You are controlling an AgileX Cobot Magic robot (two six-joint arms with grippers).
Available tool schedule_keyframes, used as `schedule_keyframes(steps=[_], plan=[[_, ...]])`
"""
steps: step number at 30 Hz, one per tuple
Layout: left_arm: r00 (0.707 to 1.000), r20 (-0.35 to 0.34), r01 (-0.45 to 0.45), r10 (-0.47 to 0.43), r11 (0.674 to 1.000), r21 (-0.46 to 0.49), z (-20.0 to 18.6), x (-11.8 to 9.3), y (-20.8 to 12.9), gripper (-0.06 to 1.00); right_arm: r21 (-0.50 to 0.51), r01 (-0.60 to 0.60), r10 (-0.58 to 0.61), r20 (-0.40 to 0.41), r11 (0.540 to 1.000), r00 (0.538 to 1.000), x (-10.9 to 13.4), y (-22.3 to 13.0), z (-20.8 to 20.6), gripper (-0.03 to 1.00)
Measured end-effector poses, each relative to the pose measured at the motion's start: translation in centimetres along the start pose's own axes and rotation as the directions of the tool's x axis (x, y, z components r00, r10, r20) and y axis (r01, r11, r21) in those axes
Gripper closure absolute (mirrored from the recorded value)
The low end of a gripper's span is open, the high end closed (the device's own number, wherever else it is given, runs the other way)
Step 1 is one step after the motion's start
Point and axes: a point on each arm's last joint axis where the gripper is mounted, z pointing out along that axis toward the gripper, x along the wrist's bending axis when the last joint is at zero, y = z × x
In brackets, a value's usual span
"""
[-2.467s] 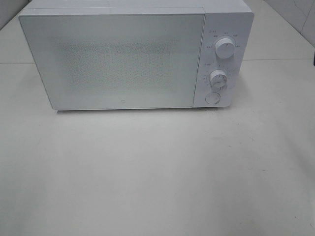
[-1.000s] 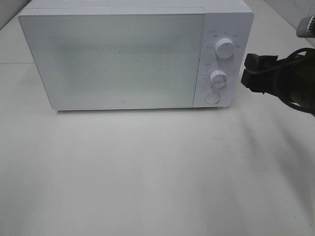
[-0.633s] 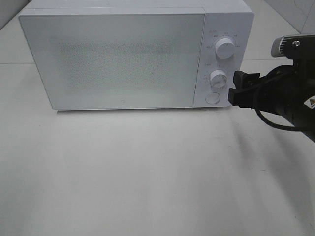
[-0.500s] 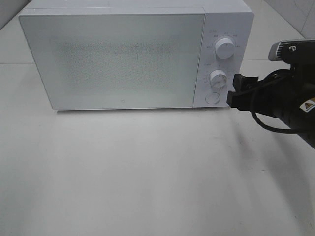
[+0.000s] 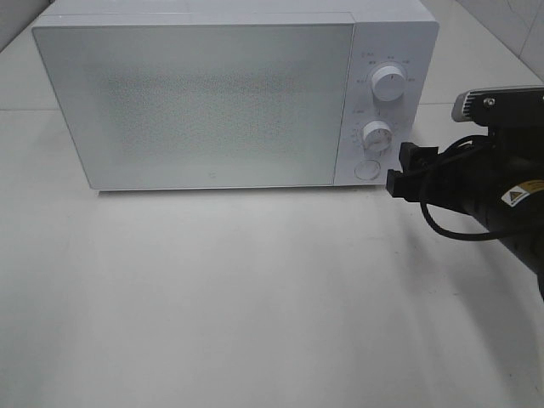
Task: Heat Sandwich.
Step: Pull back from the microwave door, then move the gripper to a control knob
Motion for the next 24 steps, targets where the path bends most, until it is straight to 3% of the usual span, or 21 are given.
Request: schedule_keyframes(steps=[24], plan=[[1.0, 0.0, 0.0, 0.0, 1.0, 0.0, 0.0, 0.0, 0.0, -0.05, -0.005, 0.004, -0.004, 0.001, 1.0, 1.0, 2.7, 0.1, 5.1, 0.21]])
